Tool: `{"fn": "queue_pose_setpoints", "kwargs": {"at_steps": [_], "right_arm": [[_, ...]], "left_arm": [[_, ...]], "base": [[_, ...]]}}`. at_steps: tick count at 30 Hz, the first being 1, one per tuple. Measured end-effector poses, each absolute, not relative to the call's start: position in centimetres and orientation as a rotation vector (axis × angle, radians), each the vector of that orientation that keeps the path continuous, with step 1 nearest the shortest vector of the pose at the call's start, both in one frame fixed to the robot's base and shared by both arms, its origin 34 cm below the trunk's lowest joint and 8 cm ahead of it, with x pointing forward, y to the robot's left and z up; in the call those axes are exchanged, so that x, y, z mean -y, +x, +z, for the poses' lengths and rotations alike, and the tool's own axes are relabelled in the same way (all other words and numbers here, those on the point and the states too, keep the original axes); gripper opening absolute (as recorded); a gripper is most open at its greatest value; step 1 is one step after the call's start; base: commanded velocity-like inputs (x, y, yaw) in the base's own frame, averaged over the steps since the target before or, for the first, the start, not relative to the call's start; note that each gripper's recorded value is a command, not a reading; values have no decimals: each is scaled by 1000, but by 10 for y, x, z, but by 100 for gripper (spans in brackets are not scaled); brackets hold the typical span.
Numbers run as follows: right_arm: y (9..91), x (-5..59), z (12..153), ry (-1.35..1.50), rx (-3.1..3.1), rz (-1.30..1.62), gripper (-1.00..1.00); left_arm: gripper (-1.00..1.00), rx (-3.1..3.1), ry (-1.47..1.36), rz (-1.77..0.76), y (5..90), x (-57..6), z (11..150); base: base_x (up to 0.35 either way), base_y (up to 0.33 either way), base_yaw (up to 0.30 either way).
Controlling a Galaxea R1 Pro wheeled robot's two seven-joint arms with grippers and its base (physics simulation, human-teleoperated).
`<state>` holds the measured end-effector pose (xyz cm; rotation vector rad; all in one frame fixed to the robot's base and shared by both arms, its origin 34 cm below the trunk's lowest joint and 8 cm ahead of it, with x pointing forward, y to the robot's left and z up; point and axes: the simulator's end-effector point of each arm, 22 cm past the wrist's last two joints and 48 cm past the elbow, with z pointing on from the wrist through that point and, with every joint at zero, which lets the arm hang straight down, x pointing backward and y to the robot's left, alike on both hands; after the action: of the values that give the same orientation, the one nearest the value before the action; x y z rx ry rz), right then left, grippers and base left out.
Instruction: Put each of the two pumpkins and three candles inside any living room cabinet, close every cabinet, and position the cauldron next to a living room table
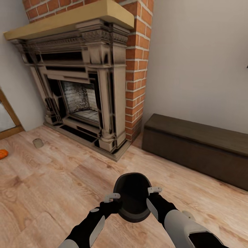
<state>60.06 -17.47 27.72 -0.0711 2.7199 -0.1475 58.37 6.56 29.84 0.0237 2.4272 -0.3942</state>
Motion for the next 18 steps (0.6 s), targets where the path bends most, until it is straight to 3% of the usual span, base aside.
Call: {"fn": "queue_pose_setpoints", "kwargs": {"at_steps": [18], "right_arm": [[603, 175, 279, -70, -2714, -147, -100]], "left_arm": [[-100, -2421, 31, -388, 586, -66, 300]], "base": [[-197, -203, 220]]}}
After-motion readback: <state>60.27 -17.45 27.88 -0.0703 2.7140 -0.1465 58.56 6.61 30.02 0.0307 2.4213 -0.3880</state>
